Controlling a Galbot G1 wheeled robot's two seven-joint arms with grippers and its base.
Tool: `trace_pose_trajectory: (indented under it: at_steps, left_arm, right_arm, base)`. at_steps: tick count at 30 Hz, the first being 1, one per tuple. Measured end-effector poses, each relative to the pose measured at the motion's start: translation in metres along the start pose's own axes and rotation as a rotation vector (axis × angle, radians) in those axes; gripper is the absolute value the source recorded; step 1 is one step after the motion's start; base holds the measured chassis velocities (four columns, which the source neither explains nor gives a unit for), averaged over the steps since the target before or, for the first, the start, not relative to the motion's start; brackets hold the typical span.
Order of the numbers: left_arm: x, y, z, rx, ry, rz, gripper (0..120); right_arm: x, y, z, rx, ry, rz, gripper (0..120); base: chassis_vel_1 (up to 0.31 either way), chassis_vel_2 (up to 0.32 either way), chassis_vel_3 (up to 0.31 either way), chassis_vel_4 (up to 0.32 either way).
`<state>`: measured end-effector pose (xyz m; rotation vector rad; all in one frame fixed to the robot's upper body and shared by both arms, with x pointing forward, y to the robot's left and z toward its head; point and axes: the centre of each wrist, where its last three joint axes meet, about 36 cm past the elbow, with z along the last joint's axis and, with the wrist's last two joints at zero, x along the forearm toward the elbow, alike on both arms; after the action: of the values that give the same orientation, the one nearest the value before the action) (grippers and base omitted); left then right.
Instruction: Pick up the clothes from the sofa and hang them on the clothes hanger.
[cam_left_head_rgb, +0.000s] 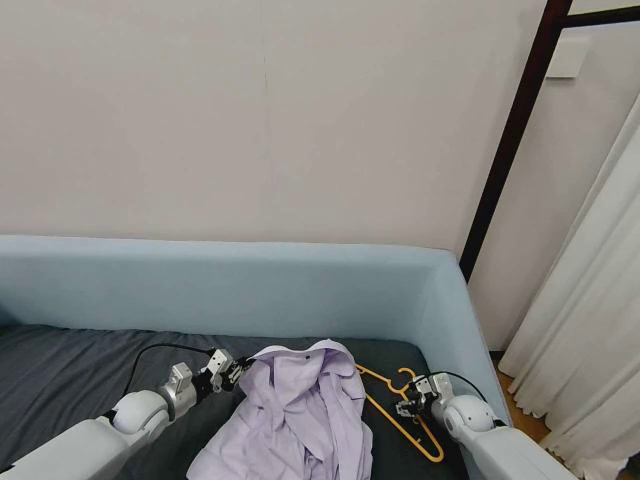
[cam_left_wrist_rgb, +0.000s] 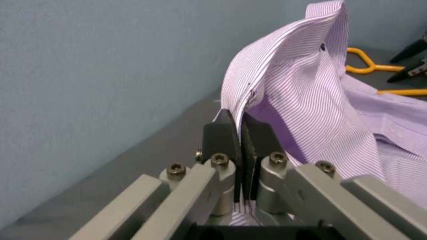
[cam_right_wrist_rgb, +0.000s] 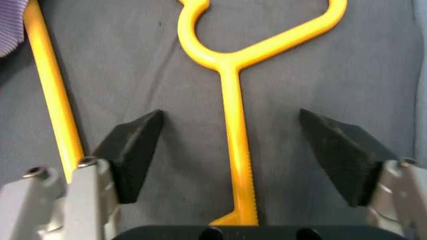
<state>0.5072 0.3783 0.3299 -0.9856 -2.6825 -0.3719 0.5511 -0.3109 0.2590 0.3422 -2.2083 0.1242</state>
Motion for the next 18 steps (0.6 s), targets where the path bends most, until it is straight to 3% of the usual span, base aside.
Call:
trace_pose_trajectory:
  at_steps: [7,9,18]
  left_arm:
    - [-0.0003,0.0016,-0.0024,-0.006,-0.002,0.002,0]
    - [-0.0003,0.0012,-0.0022,-0.005,-0.002,0.004,0]
    - [-0.0003,0.0007,-0.0012,-0.004,0.000,0.007,0]
  right_arm:
    - [-0.0013,-0.0021,0.0027,-0.001,0.004,-0.025,55]
    - [-0.0022,-0.0042,0.0041,-0.004,0.005,-0.025,43]
    - [-0.0024,-0.0067,0.0035,-0.004,0.004,-0.021,14]
  base:
    - [0.000,0.000,0.000,0.000]
    - [0.000,0.000,0.000,0.000]
    - [0.000,0.000,0.000,0.000]
